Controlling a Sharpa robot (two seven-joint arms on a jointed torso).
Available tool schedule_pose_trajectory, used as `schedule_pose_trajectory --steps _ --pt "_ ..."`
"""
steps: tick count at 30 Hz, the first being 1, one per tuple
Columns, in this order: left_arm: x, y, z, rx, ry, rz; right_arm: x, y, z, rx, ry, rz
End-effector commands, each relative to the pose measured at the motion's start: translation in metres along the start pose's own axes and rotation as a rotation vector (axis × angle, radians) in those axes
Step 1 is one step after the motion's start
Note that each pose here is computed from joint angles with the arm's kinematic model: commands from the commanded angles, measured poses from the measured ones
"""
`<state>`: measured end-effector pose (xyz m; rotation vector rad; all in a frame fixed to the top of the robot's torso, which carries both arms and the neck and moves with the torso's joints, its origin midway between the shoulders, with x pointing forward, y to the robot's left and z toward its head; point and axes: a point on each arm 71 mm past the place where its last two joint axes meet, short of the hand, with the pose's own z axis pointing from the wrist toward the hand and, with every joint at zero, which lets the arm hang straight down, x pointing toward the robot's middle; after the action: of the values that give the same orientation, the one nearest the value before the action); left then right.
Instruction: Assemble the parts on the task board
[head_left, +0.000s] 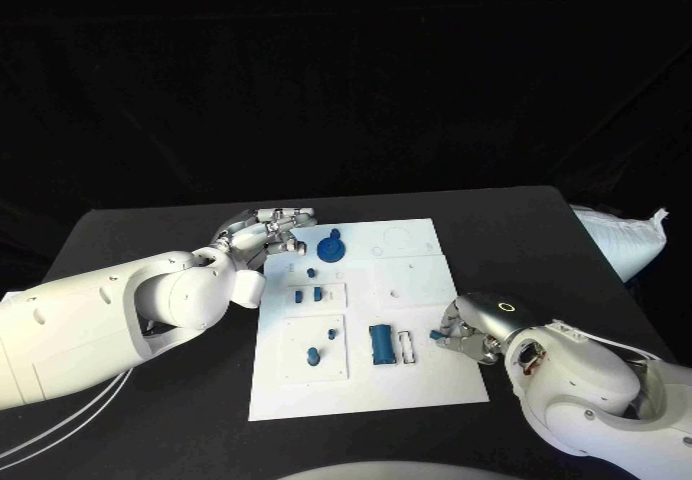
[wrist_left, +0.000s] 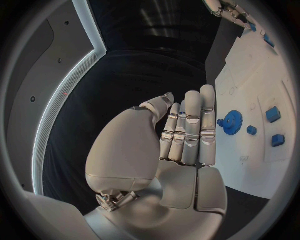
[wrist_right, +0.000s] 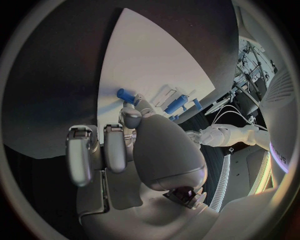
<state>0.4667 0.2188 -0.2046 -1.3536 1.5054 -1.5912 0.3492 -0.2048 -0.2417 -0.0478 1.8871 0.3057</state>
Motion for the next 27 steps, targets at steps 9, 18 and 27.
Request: schedule_pose_trajectory --steps 9,18,27 --pt "0.0031 0.0007 -0.0005 0.005 0.025 -0.004 -0.004 0.009 -0.004 0.032 0.046 0.331" --pt "0.0037 0.0007 -0.0006 0.005 0.027 -0.005 0.004 0.019 0.001 0.032 0.126 0.367" --pt "0.004 0.0007 -0.0007 0.005 0.028 -0.005 0.008 0.024 0.006 0.038 0.15 0.361"
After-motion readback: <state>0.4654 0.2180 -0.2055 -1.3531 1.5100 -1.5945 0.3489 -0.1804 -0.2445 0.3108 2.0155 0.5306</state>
